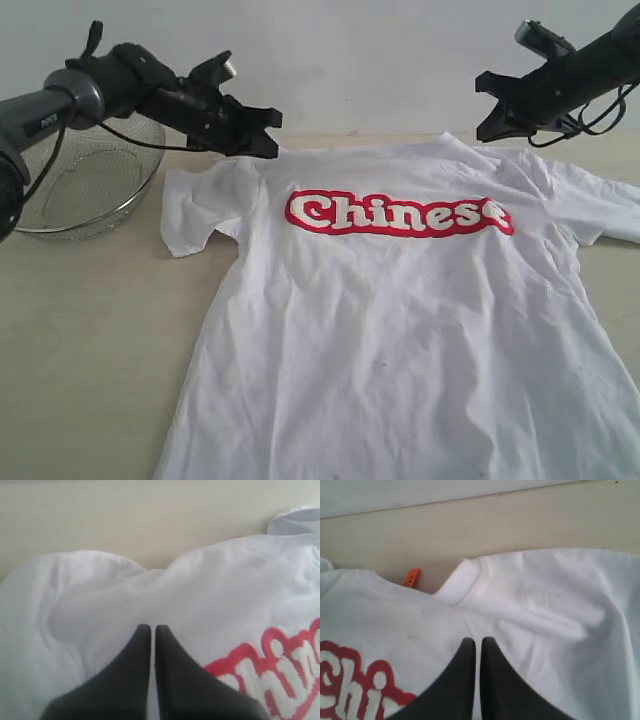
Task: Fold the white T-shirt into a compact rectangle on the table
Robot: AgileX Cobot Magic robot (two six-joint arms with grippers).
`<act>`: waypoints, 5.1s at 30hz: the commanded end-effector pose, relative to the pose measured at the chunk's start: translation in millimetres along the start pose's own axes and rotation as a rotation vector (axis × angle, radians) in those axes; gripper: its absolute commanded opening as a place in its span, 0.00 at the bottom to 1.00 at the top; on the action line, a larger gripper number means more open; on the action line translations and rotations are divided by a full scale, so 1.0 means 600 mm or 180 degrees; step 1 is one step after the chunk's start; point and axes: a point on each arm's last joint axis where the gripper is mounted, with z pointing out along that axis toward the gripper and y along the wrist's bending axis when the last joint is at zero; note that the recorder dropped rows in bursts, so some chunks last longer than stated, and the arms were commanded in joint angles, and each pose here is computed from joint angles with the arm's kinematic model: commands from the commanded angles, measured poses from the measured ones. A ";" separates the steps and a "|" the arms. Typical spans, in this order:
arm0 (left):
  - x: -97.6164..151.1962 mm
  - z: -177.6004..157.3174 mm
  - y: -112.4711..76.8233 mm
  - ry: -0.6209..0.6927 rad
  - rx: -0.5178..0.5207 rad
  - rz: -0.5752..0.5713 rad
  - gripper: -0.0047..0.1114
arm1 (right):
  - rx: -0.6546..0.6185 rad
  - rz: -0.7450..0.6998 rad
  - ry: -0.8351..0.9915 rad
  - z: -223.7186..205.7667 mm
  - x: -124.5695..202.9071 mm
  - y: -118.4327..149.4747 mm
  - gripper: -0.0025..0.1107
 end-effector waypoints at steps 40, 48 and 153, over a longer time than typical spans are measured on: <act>0.167 -0.238 -0.141 0.0628 0.0429 -0.0421 0.08 | -0.0146 0.0276 0.0118 -0.245 0.193 0.104 0.02; 0.226 -0.319 -0.173 0.0260 0.0071 -0.0400 0.08 | -0.0144 -0.0006 0.0039 -0.273 0.200 0.125 0.02; 0.210 -0.352 -0.162 -0.0422 -0.0528 -0.0240 0.08 | 0.1273 -0.1132 -0.1336 -0.297 0.129 0.073 0.02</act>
